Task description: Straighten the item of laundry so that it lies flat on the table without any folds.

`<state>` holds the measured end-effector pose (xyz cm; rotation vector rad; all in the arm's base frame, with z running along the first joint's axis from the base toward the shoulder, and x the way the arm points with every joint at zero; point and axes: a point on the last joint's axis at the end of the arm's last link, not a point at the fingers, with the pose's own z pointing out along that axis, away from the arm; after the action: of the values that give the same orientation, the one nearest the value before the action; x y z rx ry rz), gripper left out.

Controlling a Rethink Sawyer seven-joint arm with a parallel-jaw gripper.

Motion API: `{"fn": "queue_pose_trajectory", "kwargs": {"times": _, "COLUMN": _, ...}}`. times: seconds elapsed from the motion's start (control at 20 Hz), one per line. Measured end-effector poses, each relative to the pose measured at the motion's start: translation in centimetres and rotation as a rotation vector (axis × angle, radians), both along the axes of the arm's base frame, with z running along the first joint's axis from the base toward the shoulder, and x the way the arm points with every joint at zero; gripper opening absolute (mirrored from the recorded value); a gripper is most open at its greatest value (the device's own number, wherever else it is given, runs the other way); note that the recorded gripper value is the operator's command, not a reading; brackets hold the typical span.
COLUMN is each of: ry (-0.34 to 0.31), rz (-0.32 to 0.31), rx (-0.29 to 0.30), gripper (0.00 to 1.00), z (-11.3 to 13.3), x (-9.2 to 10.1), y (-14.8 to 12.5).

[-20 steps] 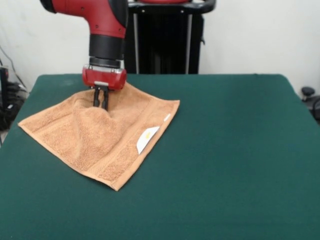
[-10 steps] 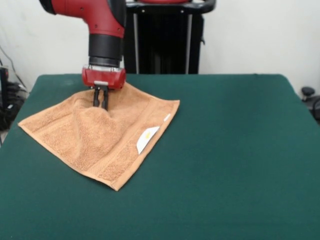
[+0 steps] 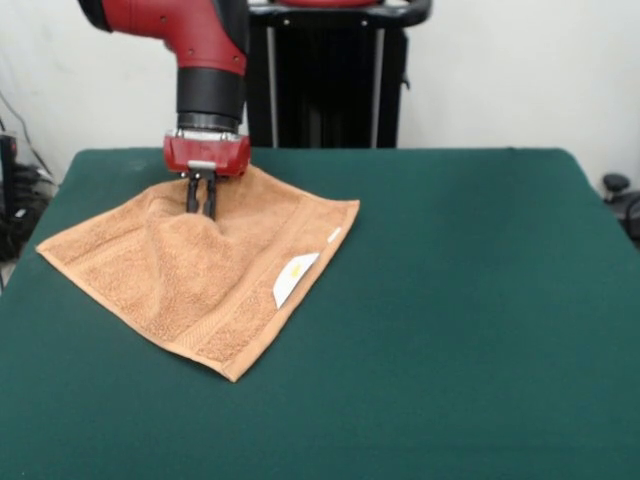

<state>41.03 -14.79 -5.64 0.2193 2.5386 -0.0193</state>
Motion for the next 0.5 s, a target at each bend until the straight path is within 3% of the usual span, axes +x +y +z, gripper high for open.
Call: {"fn": "queue_pose_trajectory", "kwargs": {"times": 0.5, "ry": -0.032, "rz": 0.032, "rx": 0.006, "gripper": 0.00, "z": -0.20, "x": -0.48, "y": -0.32}}
